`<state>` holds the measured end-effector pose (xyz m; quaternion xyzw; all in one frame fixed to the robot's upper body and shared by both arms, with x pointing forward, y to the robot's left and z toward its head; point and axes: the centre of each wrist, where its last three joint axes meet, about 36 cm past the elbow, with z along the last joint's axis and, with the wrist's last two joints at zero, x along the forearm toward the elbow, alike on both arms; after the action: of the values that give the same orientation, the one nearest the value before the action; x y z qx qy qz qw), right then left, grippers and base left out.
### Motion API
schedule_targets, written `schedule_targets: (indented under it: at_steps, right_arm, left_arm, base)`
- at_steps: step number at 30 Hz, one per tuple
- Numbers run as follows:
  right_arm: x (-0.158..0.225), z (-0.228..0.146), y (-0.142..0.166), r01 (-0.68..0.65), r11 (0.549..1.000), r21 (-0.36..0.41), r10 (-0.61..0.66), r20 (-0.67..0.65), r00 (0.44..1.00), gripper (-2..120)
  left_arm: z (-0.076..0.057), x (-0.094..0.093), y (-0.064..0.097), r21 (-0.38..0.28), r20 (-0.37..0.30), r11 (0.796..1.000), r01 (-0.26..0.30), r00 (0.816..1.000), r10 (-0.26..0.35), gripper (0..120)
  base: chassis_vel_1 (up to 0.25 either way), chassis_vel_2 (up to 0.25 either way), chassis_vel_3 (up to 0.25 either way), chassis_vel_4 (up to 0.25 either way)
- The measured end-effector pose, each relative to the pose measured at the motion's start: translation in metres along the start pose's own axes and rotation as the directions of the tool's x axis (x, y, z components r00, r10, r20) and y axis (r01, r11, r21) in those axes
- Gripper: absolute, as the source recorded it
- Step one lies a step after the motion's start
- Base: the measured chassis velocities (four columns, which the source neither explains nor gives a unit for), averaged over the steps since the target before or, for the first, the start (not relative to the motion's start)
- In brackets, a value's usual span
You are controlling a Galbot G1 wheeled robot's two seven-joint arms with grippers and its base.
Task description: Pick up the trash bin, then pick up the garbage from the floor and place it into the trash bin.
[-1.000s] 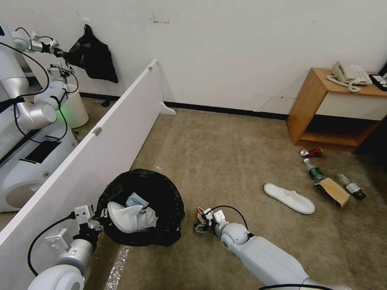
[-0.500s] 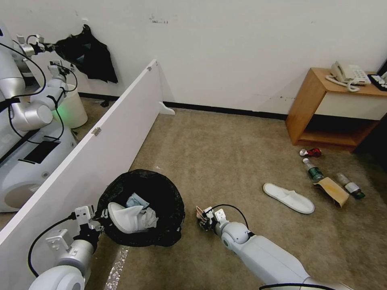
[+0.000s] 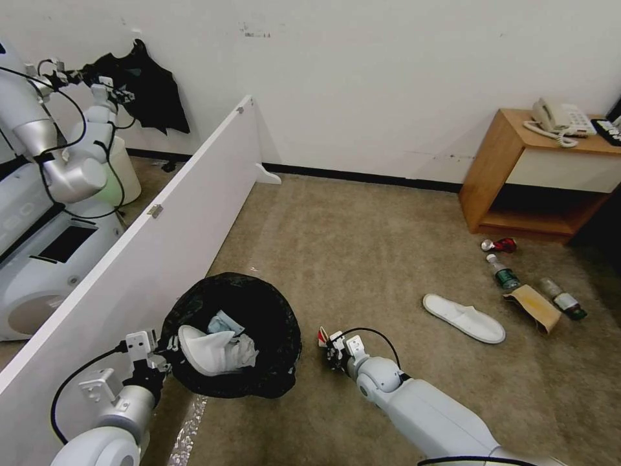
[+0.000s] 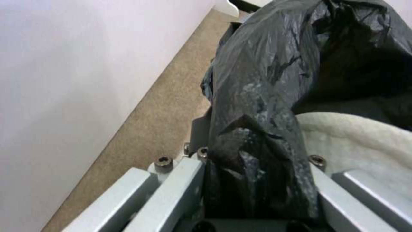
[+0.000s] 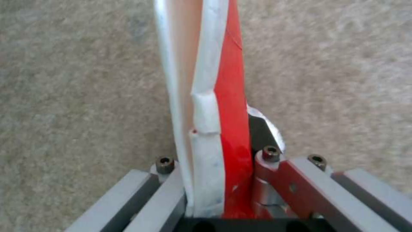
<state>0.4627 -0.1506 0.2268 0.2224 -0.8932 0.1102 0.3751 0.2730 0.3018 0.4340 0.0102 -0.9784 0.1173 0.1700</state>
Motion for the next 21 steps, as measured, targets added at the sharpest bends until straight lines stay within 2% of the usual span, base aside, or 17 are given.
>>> schedule_targets:
  at_steps: [14,18,21]
  right_arm:
    - [0.065,-0.02,-0.052,-0.113,0.992,-0.05,0.117,0.088,0.989,4]
    - [0.084,-0.022,-0.063,-0.141,0.988,-0.071,0.148,0.106,0.983,4]
    - [0.113,-0.024,-0.08,-0.178,0.979,-0.099,0.191,0.143,0.971,4]
  left_arm:
    - [-0.004,-0.003,-0.003,-0.036,-0.022,0.998,-0.047,0.999,0.046,4]
    - [-0.007,-0.004,-0.002,-0.051,-0.026,0.997,-0.059,0.998,0.058,4]
    - [-0.012,-0.007,-0.003,-0.063,-0.032,0.995,-0.084,0.996,0.082,4]
  base:
    - [0.0,0.0,0.0,0.0]
    - [0.0,0.0,0.0,0.0]
    - [0.0,0.0,0.0,0.0]
